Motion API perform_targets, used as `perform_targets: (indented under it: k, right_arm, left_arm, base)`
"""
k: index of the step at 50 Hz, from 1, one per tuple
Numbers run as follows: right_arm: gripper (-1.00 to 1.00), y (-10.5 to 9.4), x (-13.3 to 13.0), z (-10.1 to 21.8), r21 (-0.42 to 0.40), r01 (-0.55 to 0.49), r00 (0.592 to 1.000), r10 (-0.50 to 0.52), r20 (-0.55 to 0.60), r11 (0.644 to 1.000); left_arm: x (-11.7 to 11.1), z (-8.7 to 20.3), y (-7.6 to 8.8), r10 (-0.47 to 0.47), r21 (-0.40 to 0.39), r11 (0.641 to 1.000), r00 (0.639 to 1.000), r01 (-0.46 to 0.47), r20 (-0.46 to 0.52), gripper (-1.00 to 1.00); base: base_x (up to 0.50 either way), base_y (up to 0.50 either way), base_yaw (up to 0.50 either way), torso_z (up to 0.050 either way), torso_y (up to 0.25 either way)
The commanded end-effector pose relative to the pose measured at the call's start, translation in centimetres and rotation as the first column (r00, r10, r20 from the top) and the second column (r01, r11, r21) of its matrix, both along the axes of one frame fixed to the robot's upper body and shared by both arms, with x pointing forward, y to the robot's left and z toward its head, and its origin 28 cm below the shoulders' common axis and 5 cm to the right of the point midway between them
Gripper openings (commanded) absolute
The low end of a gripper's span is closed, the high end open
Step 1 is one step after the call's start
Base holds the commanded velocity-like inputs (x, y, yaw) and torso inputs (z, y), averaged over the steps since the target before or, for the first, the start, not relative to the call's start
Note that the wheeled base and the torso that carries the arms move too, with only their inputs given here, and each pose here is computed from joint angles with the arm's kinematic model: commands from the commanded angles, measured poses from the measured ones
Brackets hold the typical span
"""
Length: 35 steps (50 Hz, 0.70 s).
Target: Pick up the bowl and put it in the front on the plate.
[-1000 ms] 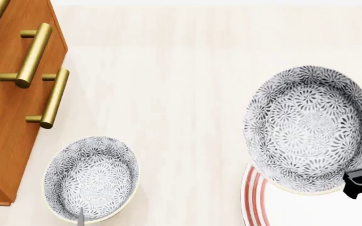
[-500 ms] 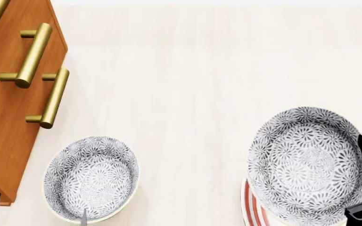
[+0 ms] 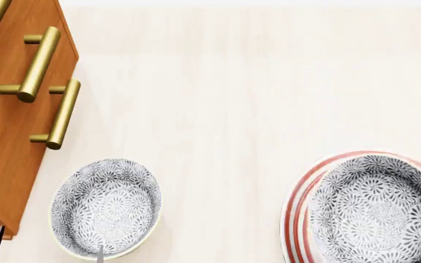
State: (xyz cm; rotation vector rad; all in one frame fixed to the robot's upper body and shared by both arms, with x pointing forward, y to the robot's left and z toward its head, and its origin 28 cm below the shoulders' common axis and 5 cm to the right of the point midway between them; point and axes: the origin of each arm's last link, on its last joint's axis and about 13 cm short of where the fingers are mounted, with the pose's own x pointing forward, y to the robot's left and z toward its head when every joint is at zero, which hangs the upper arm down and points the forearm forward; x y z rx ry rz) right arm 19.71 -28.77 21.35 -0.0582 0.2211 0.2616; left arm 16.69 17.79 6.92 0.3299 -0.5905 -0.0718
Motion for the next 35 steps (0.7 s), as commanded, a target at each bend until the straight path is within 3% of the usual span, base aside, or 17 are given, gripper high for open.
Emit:
perform_targets:
  k: [1,35]
  right_arm:
    - [-1.00,-0.7,0.0,-1.8,0.025,0.030,0.999,-0.029,-0.042,0.999]
    - [-1.00,-0.9,1.1,-4.2,0.054,0.066,0.994,-0.061,-0.095,0.996]
  left_arm:
    - [0.1,-0.1,0.0,0.002,0.001,1.000,1.000,-0.002,-0.009,1.00]
    - [0.0,0.0,0.1,0.004,0.005,1.000,1.000,-0.004,-0.010,1.00]
  base:
    - [0.00,0.00,0.00,0.000,0.000]
    - [0.00,0.00,0.00,0.000,0.000]
